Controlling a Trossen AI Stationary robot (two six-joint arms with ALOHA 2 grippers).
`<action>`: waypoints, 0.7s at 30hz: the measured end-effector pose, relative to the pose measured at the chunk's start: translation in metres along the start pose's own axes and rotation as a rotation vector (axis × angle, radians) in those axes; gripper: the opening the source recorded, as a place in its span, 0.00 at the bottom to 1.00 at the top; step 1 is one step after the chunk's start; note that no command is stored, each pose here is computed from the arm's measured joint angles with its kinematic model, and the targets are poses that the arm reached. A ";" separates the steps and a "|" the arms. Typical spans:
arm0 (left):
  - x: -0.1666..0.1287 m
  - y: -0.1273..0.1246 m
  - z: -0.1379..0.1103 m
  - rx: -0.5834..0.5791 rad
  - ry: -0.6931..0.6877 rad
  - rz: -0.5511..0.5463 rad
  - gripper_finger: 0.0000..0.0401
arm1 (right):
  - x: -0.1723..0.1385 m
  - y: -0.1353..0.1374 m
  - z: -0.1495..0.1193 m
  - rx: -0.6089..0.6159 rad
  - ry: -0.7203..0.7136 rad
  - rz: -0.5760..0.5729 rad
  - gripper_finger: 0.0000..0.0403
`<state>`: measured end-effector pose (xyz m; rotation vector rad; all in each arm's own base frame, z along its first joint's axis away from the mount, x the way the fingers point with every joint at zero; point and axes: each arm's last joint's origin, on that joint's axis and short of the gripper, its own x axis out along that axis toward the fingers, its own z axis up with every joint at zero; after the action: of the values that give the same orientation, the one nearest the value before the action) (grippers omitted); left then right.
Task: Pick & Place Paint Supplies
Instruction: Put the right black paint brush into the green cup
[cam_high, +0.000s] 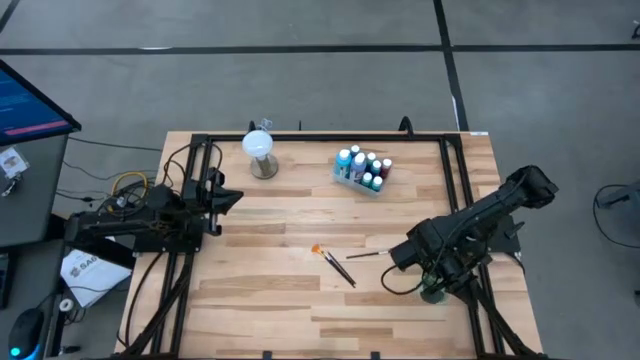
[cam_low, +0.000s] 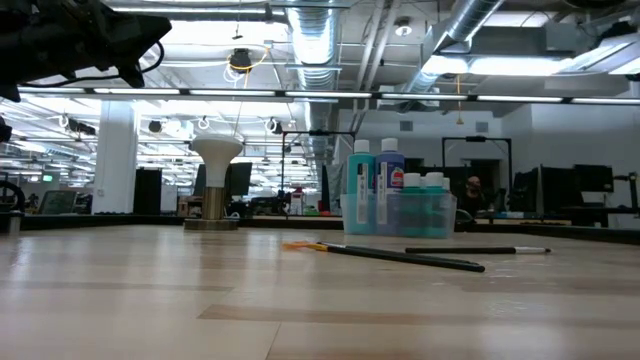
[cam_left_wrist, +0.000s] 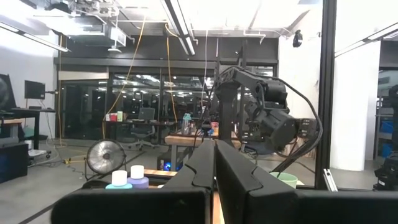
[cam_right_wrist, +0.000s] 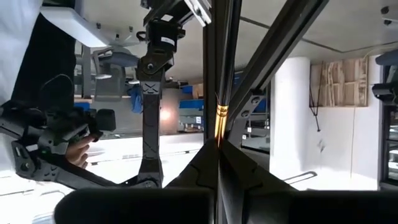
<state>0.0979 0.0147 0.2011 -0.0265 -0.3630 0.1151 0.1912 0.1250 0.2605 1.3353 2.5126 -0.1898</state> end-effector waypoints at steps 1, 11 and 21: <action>0.000 0.000 0.000 0.001 0.000 0.000 0.00 | 0.000 0.000 0.001 -0.003 0.001 0.000 0.00; 0.000 0.000 0.000 0.000 0.000 0.000 0.00 | -0.001 0.001 0.004 -0.011 0.001 0.005 0.00; 0.000 0.000 0.000 0.000 0.000 0.001 0.00 | -0.004 0.001 0.005 0.007 -0.002 0.013 0.00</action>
<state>0.0979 0.0148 0.2011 -0.0264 -0.3628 0.1157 0.1945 0.1213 0.2572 1.3530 2.5028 -0.1972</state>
